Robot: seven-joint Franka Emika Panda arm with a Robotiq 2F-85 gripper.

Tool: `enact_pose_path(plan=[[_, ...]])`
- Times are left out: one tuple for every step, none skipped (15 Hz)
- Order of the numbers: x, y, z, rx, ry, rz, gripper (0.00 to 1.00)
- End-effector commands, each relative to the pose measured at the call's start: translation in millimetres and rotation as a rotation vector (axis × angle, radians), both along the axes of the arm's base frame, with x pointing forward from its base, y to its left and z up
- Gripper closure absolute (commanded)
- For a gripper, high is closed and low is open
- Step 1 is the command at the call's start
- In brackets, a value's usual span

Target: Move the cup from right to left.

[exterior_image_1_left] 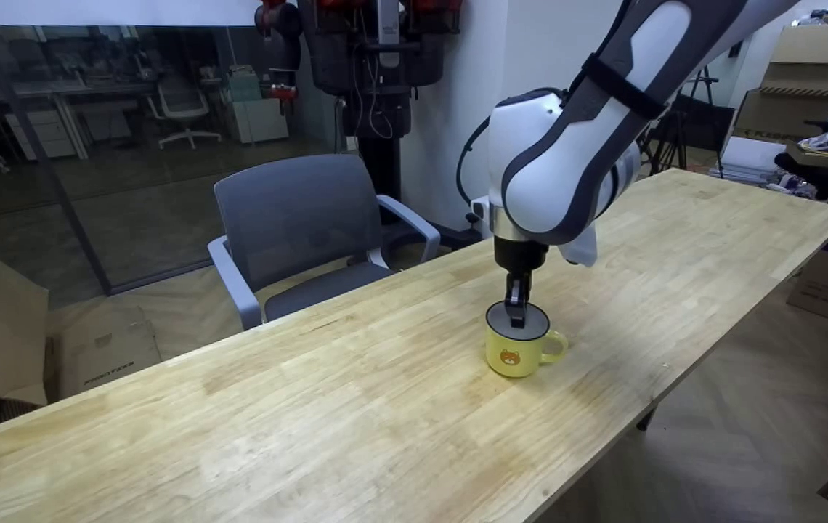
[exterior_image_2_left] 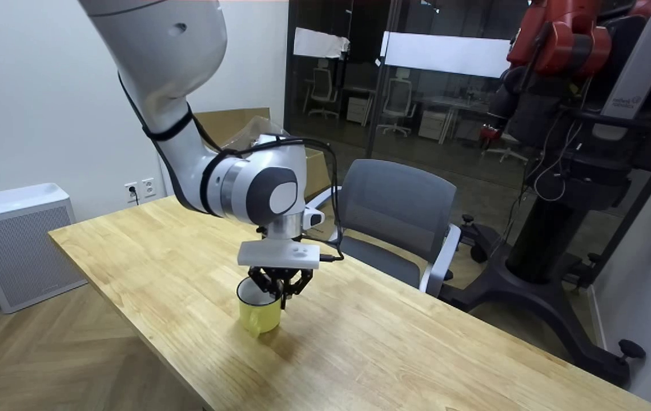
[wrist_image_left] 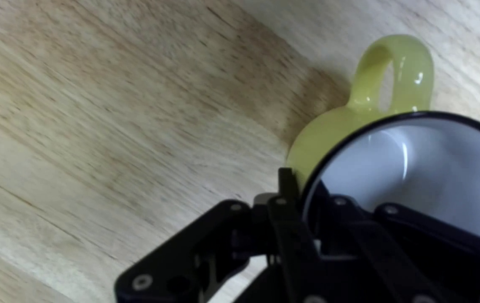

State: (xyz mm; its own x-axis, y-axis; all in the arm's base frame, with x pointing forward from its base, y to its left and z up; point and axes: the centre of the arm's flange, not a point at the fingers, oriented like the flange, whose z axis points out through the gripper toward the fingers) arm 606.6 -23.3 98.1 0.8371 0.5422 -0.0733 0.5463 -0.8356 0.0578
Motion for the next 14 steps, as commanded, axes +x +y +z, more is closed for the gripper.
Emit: enact_pose_path(plan=[[-2,7,7,-0.014,0.023,0.055,0.98],[0,2,0,-0.002,0.003,0.019,0.90],[0,3,0,-0.003,0.007,0.031,0.90],[0,4,0,-0.005,0.009,0.037,0.90],[0,5,0,-0.006,0.010,0.040,0.90],[0,5,0,-0.006,0.010,0.042,0.90],[0,5,0,-0.006,0.010,0.043,0.98],[4,3,4,0.012,-0.007,-0.003,0.98],[9,-1,8,0.025,-0.016,-0.063,0.98],[13,-7,10,0.043,-0.019,-0.124,0.98],[19,-16,15,0.062,-0.020,-0.175,0.98],[23,-24,18,0.077,-0.029,-0.220,0.98],[28,-36,24,0.090,-0.042,-0.267,0.98],[32,-46,28,0.100,-0.055,-0.313,0.98]])
